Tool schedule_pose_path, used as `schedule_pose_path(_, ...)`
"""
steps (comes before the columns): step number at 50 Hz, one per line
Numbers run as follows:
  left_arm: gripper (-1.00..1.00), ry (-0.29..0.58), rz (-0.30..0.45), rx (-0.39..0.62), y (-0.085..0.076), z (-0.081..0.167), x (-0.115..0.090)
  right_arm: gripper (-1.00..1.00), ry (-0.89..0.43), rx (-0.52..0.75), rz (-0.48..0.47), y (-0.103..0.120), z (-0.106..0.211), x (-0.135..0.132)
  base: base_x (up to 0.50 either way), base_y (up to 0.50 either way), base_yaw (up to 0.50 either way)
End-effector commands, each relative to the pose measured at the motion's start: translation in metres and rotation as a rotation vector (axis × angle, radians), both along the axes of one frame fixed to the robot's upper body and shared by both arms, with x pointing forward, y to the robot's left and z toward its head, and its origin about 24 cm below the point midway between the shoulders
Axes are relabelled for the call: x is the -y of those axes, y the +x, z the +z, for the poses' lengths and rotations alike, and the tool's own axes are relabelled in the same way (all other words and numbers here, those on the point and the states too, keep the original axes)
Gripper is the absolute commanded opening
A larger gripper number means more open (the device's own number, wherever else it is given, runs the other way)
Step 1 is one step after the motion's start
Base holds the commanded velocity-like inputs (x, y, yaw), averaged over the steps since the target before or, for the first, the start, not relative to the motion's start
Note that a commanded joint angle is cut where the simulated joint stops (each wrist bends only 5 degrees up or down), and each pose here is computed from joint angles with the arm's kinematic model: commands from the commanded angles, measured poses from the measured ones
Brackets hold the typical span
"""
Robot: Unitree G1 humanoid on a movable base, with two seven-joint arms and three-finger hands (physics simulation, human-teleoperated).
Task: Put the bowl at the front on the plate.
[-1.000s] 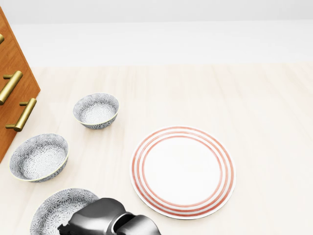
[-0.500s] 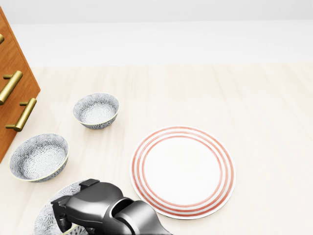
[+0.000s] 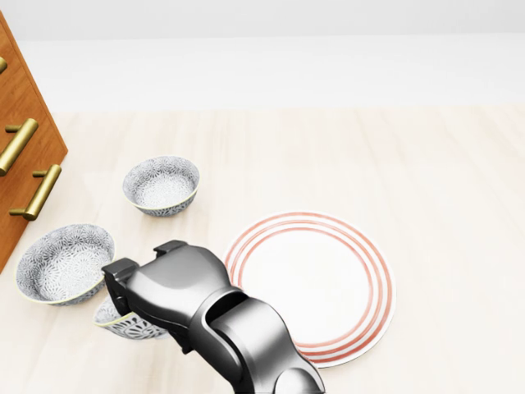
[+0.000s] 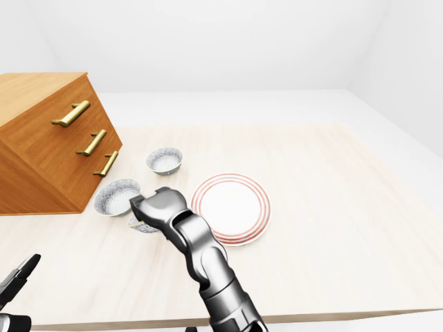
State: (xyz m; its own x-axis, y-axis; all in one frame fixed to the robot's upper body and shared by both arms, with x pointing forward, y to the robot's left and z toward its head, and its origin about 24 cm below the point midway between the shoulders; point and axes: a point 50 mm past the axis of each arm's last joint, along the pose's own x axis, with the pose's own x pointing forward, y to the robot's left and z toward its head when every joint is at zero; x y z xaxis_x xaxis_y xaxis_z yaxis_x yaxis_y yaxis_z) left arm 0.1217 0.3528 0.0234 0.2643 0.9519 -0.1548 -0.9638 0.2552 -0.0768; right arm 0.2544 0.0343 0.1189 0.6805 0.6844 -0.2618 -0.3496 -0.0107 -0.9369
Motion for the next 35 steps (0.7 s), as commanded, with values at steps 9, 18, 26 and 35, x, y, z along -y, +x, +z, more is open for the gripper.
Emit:
schedule_pose_path(9,1.0,0.007,0.002,0.006,-0.001,-0.001,0.0,-1.0,0.032,0.261,-0.145,0.005,0.054,0.029,0.0,0.0,0.0)
schedule_pose_path(18,1.0,0.007,0.005,0.007,-0.002,0.001,0.0,-1.0,0.041,0.328,-0.244,0.005,0.068,0.046,0.0,0.0,0.0)
schedule_pose_path(26,1.0,0.007,0.006,0.007,-0.002,0.001,0.0,-1.0,0.055,0.27,-0.304,0.0,0.055,0.058,0.0,0.0,0.0)
schedule_pose_path(35,1.0,0.011,0.008,0.009,-0.002,0.0,0.0,-1.0,0.03,0.186,-0.391,-0.007,0.032,0.077,0.0,0.0,0.0)
